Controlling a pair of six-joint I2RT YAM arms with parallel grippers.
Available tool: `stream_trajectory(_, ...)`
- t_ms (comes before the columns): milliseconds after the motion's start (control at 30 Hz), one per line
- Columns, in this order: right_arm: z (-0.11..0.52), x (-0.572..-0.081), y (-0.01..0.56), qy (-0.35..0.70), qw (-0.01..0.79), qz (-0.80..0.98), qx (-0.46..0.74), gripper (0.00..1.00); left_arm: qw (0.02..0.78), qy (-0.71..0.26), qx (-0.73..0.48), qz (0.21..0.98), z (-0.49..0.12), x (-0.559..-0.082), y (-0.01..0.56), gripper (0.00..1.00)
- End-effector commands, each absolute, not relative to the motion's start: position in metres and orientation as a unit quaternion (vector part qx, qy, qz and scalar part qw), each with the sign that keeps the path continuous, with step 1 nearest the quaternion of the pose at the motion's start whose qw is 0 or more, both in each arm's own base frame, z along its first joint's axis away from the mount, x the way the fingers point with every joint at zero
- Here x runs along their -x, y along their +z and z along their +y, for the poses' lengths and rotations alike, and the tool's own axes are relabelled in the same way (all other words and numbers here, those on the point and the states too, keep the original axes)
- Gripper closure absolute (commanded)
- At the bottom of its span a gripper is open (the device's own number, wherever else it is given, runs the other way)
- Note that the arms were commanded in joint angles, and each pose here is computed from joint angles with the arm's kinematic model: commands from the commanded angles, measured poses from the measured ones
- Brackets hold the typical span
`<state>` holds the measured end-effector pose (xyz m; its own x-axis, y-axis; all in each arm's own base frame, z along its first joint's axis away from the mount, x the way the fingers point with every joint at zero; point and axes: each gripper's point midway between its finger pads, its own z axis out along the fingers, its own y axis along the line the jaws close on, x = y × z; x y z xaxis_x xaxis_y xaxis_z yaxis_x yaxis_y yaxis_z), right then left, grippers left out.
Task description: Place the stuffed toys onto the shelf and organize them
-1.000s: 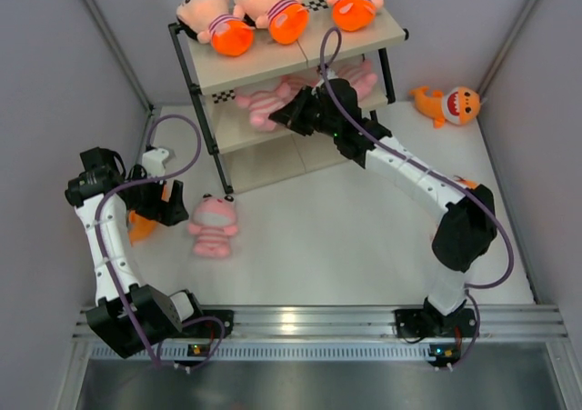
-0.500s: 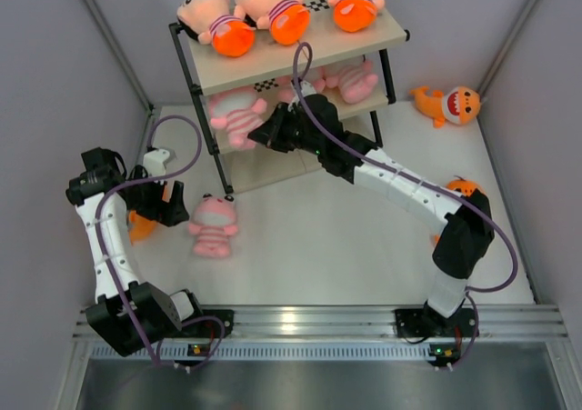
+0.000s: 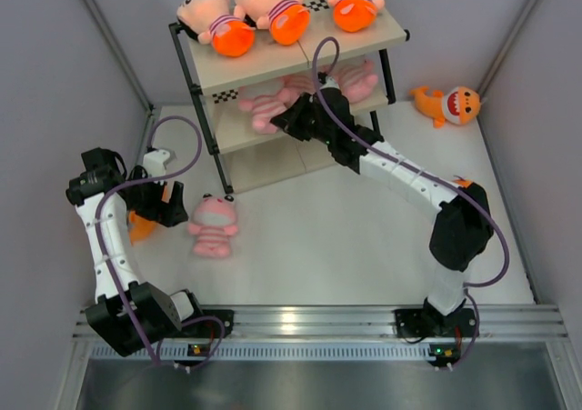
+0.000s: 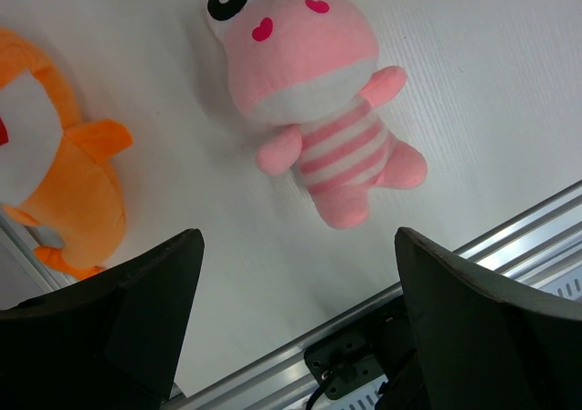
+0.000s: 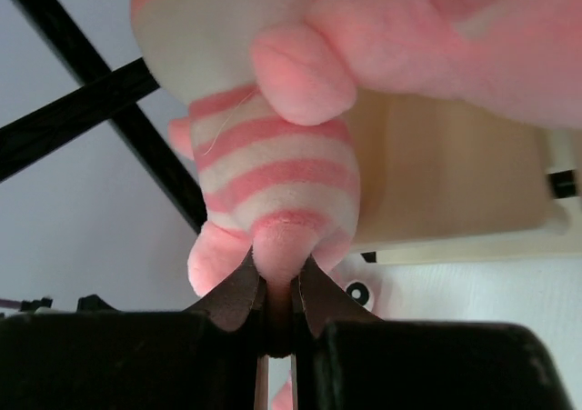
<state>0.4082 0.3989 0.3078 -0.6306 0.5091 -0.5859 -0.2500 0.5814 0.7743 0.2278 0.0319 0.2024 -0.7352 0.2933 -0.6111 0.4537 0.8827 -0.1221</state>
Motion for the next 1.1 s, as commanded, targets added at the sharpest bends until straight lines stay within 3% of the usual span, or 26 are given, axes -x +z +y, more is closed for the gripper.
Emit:
stream_trajectory(0,0.371,-0.422,0.342,0.465,0.459,0.748,-0.117,1.0,0.308,-0.128,-0.211,0.919,0.031,-0.226,0.206,0.08)
stream_trajectory(233,0.349,-0.426,0.348,0.457,0.471,0.744,-0.122,1.0,0.31,-0.132,-0.211,0.918,0.03,-0.227,0.207,0.08)
stream_trajectory(467,0.389,-0.407,0.365,0.495,0.452,0.738,-0.075,1.0,0.308,-0.132,-0.21,0.919,0.03,-0.226,0.205,0.08)
stream_trajectory(767,0.405,-0.422,0.359,0.518,0.442,0.725,-0.107,1.0,0.306,-0.133,-0.21,0.919,0.029,-0.225,0.204,0.08)
stream_trajectory(800,0.406,-0.424,0.357,0.515,0.442,0.726,-0.11,0.97,0.306,-0.133,-0.21,0.919,0.029,-0.225,0.204,0.08)
stream_trajectory(933,0.402,-0.434,0.351,0.504,0.45,0.727,-0.125,0.63,0.303,-0.133,-0.21,0.92,0.03,-0.224,0.202,0.08)
stream_trajectory(1067,0.394,-0.441,0.342,0.487,0.455,0.733,-0.134,0.54,0.302,-0.131,-0.212,0.92,0.03,-0.223,0.201,0.08)
